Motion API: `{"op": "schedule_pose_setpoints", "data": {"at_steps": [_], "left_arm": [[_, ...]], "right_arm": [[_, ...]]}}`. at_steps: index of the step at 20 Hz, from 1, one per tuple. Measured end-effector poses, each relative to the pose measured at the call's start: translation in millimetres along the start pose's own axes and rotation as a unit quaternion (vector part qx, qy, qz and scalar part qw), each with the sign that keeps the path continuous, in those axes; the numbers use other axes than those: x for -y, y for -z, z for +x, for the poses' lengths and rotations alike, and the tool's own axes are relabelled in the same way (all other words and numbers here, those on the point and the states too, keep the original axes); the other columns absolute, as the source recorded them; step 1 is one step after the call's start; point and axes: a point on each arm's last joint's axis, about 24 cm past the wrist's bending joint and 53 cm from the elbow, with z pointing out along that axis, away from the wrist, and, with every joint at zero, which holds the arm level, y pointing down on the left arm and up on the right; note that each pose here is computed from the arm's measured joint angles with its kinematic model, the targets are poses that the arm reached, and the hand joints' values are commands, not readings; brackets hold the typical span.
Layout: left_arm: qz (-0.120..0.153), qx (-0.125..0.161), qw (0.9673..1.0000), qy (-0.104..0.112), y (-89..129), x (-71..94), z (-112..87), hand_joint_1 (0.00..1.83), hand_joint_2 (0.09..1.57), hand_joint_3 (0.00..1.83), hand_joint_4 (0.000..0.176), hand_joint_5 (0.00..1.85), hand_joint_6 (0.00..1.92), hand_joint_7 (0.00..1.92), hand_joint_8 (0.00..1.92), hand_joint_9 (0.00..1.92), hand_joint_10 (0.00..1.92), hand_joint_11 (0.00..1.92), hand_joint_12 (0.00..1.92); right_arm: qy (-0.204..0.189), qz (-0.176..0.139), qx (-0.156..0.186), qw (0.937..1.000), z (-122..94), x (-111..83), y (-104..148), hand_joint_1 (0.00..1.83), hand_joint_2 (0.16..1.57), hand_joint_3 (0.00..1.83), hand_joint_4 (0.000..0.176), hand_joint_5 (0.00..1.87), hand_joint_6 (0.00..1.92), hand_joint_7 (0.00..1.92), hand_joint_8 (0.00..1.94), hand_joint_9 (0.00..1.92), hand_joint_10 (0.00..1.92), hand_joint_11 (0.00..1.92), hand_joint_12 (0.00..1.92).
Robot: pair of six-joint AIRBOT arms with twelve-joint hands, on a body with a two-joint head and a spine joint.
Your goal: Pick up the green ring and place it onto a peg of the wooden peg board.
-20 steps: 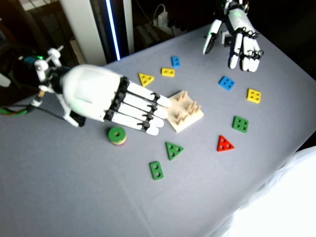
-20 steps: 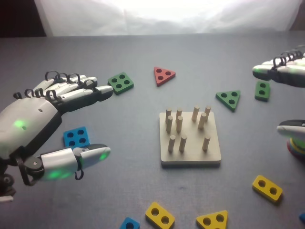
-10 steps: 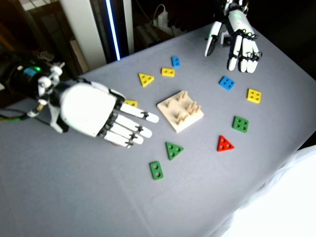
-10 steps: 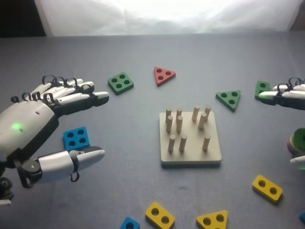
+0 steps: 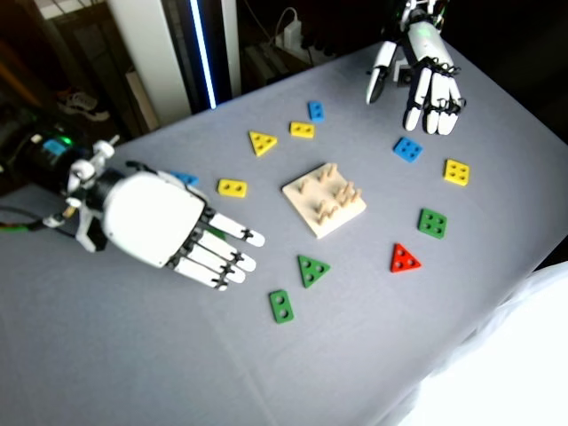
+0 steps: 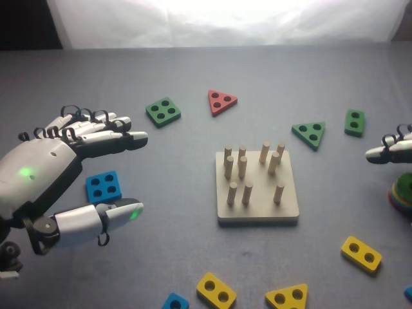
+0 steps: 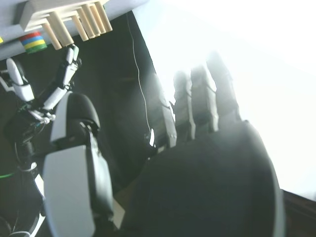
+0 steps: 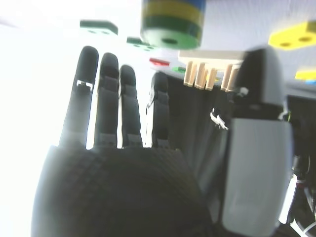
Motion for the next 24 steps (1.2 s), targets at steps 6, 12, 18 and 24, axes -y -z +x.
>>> {"op": "schedule_pose_setpoints", "data": {"at_steps": [6,12,18,24], "left_arm": [[0.001,0.0,1.0,0.003,1.2,-0.1,0.0,0.83,1.1,0.0,0.017,0.6,0.0,0.4,0.0,0.3,0.01,0.0,0.8],[0.0,0.0,1.0,0.007,1.4,-0.3,0.3,0.76,1.13,0.0,0.019,0.59,0.0,0.43,0.0,0.3,0.0,0.0,0.81],[0.0,0.0,1.0,0.007,1.4,-0.2,0.4,0.8,1.12,0.0,0.015,0.57,0.0,0.43,0.0,0.31,0.0,0.0,0.76],[-0.003,-0.001,1.0,0.007,2.3,-2.2,0.4,0.7,1.14,0.0,0.028,0.59,0.0,0.45,0.0,0.34,0.0,0.0,0.73]], "right_arm": [[0.014,0.015,-0.013,0.9997,9.0,5.1,-5.3,1.08,0.97,0.0,0.054,0.66,0.0,0.68,0.01,0.79,0.04,0.31,1.21],[0.024,0.013,-0.007,0.9996,3.9,3.5,-7.7,1.25,1.06,0.0,0.0,0.99,0.58,1.13,0.7,1.2,0.29,0.83,1.37],[0.024,0.011,-0.004,0.9997,0.8,-0.5,-12.2,1.39,1.05,0.0,0.0,0.97,0.94,1.27,0.31,1.09,1.01,0.85,1.01],[0.038,-0.101,0.017,0.994,-8.4,-78.7,-26.6,1.28,0.99,0.0,0.021,1.27,0.51,1.41,0.19,1.2,0.82,1.0,1.36]]}}
